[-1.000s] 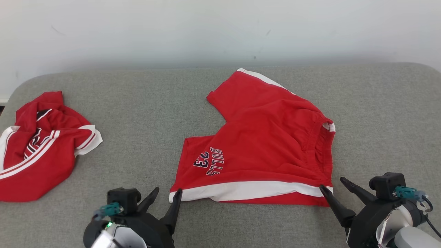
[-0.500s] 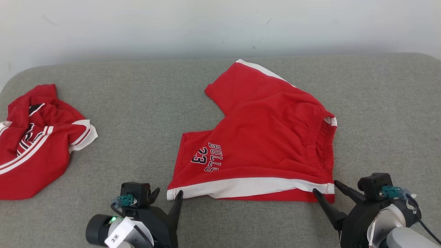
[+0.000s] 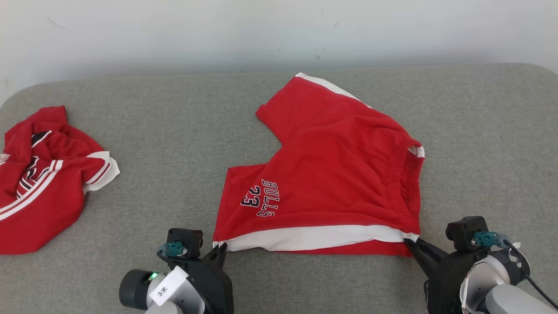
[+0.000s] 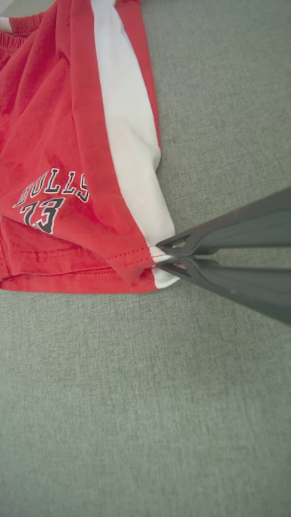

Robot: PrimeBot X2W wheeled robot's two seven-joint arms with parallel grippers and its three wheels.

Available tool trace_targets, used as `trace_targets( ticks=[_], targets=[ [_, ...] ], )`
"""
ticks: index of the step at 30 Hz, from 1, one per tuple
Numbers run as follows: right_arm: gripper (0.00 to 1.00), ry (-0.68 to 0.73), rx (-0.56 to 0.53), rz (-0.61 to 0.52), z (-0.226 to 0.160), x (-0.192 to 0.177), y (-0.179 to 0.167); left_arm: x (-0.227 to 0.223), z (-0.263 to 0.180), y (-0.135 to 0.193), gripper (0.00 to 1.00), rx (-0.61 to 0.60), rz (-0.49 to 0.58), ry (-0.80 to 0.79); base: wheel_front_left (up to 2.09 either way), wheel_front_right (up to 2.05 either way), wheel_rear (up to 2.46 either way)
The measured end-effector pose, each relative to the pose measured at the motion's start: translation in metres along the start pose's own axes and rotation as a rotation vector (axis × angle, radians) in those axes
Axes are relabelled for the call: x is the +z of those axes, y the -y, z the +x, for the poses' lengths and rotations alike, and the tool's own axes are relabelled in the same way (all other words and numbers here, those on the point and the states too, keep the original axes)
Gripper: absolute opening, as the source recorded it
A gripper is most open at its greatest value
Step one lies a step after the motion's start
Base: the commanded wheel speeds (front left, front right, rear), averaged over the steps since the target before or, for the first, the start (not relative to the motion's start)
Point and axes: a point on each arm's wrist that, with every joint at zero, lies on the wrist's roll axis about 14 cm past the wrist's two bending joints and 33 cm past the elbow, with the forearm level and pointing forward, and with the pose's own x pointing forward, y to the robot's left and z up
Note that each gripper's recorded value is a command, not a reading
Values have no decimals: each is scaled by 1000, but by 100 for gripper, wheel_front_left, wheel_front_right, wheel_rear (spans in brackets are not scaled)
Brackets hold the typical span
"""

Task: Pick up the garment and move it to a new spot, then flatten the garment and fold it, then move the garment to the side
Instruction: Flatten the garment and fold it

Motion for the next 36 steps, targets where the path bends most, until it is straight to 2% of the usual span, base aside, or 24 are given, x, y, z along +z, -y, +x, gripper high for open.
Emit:
trace_targets(
  ticks=[4, 12, 22, 27, 29, 32, 34, 36],
  targets=[
    [0, 2, 0, 2, 1, 2, 0, 1, 0, -2, 0, 6, 0, 4, 0, 0, 0],
    [0, 103, -11, 20, 2, 29, 2, 23, -4, -11, 0, 32, 6, 89, 0, 0, 0],
    [0, 116, 9, 38, 8, 41, 0, 35, -2, -8, 0, 4, -20, 129, 0, 0, 0],
    [0, 114, 58, 37, 25, 72, 1, 57, 10, -7, 0, -68, -55, 146, 0, 0, 0],
    [0, 64, 85, 31, 34, 76, 1, 72, 18, -7, 0, -103, -36, 145, 0, 0, 0],
    [0, -10, 111, 53, 49, 87, 3, 93, 32, -11, 0, -160, -83, 120, 0, 0, 0],
    [0, -40, 93, 43, 62, 107, 12, 109, 44, -20, 0, -172, -116, 96, 0, 0, 0],
    [0, -35, 72, 52, 75, 141, 22, 138, 57, -32, 0, -172, -167, 99, 0, 0, 0]
  ],
)
